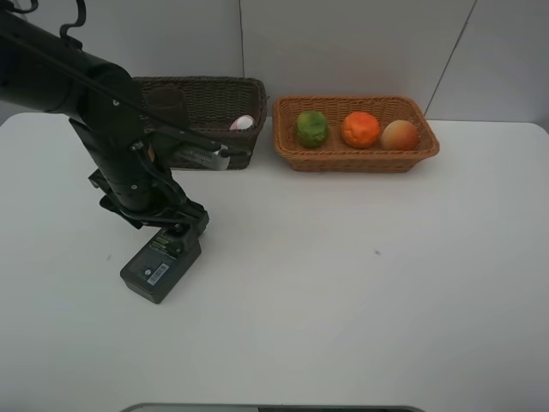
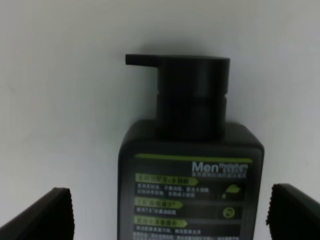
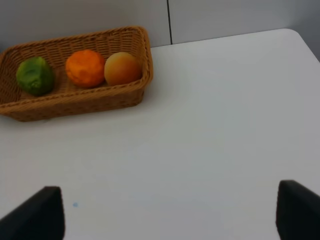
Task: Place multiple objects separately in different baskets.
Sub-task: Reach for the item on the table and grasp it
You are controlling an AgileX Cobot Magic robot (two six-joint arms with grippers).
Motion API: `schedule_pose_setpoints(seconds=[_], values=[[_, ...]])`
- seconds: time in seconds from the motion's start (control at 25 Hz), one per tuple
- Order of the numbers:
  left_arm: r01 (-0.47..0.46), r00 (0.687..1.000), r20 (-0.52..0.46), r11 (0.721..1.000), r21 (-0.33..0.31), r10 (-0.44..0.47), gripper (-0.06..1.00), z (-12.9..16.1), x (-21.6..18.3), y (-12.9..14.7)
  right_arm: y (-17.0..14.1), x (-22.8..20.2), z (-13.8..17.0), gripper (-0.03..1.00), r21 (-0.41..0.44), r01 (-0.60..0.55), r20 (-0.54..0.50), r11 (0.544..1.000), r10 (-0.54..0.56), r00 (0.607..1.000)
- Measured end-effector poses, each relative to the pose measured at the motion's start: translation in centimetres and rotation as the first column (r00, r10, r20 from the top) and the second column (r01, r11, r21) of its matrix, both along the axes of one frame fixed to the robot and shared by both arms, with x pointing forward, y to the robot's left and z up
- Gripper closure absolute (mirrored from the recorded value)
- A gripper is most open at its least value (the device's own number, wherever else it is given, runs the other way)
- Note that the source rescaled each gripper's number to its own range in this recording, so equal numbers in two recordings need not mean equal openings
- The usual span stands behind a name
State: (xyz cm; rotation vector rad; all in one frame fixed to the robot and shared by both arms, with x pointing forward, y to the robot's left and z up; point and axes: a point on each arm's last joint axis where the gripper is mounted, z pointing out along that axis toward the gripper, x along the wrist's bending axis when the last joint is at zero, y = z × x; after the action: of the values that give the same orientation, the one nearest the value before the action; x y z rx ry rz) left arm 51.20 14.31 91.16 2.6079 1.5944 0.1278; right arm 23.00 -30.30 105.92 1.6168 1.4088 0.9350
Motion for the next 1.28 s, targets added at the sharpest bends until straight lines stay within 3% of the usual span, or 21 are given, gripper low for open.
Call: schedule_pose_setpoints(seconds=[0.52,1.04,1.12,1.24,1.28], values=[[0.049,0.997,-0.053,0.999,0.02,-0.048,-0.04,-2.6,0.0,-0.1,0.0,0.0,0.0,0.07,0.0,0.0,0.0,1.0,0.0,1.0],[0.055,0.998,-0.029,0.998,-0.003,-0.055,-0.04,-3.8,-0.5,0.1,0.0,0.0,0.0,0.07,0.0,0.0,0.0,1.0,0.0,1.0],[0.053,0.998,-0.028,0.999,-0.006,-0.053,-0.01,-3.8,-0.5,0.0,0.0,0.0,0.0,0.07,0.0,0.0,0.0,1.0,0.0,1.0],[0.046,0.998,-0.031,0.999,-0.01,-0.046,0.15,-3.8,-0.5,0.0,0.0,0.0,0.0,0.07,0.0,0.0,0.0,1.0,0.0,1.0],[0.046,0.998,-0.031,0.999,-0.01,-0.046,0.15,-3.8,-0.5,0.0,0.0,0.0,0.0,0.07,0.0,0.0,0.0,1.0,0.0,1.0]])
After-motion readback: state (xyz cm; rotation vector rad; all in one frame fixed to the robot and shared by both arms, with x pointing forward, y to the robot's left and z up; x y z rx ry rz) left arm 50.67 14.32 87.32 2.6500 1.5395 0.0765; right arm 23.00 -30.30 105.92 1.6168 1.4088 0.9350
